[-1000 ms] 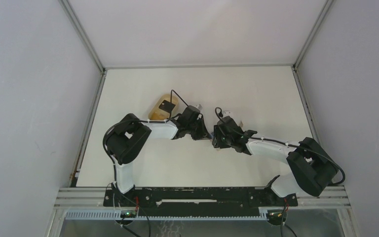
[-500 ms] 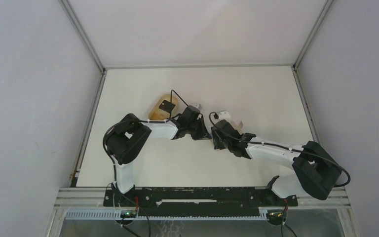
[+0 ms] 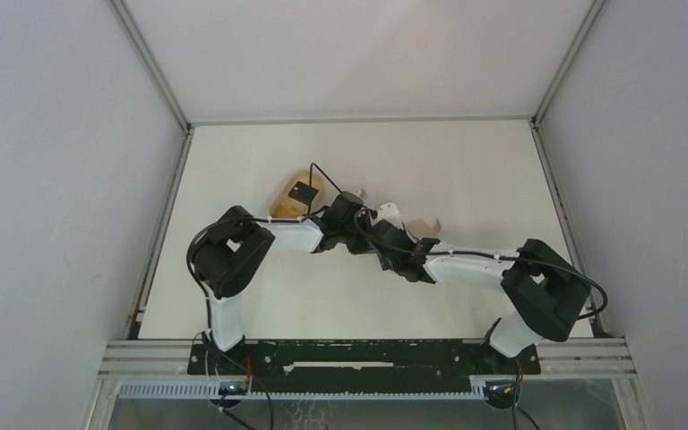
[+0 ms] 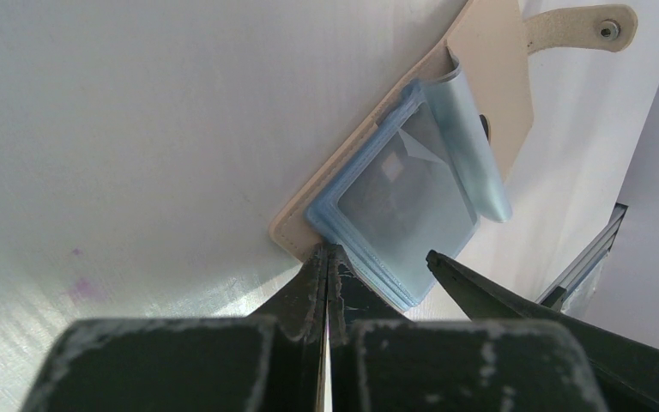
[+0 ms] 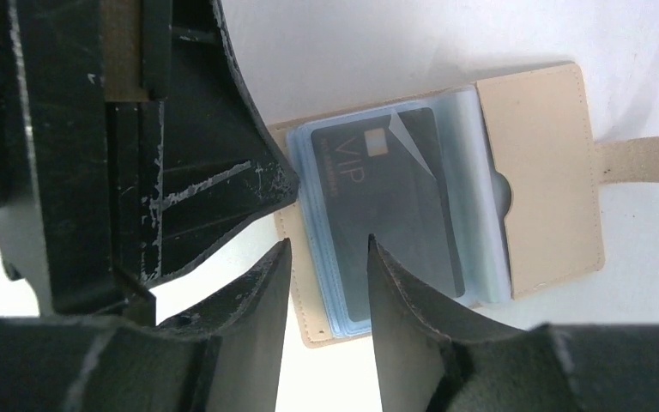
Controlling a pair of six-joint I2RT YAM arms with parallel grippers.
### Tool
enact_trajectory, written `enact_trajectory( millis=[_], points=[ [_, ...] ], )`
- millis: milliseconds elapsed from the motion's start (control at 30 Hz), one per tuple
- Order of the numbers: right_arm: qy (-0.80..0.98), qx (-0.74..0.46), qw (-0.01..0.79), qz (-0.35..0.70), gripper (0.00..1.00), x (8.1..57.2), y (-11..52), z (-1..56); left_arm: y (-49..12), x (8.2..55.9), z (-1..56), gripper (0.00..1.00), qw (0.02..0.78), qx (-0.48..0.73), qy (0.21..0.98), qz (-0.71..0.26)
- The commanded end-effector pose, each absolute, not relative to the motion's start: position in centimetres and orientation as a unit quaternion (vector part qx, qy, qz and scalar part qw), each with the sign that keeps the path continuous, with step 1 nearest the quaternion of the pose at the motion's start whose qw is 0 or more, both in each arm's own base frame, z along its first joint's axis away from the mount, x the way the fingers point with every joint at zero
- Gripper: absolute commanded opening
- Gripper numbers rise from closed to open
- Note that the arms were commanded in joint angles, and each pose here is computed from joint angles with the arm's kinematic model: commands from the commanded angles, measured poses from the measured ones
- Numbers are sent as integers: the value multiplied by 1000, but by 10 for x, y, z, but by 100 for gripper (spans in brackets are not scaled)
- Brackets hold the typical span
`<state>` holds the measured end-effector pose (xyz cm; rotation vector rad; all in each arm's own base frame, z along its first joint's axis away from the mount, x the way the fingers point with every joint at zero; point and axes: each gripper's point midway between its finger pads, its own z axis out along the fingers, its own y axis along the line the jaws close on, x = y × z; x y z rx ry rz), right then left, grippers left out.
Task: Take the credit cards out of the card holder
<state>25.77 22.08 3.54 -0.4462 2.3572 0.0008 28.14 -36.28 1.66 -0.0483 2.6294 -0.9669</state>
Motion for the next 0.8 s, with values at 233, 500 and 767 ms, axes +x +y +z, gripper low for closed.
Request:
enact_trajectory(
  millis=[233,500,767],
  points=[
    [904,-195,377,-41,46,271,223,34,-320,249,-34,0,112,-19,963,-243],
    [896,-198,388,-80,46,277,210,37,-321,249,-35,0,110,-17,963,-244],
    [887,-179,416,-89,46,285,204,62,-321,248,-36,0,109,-16,964,-244]
  ],
)
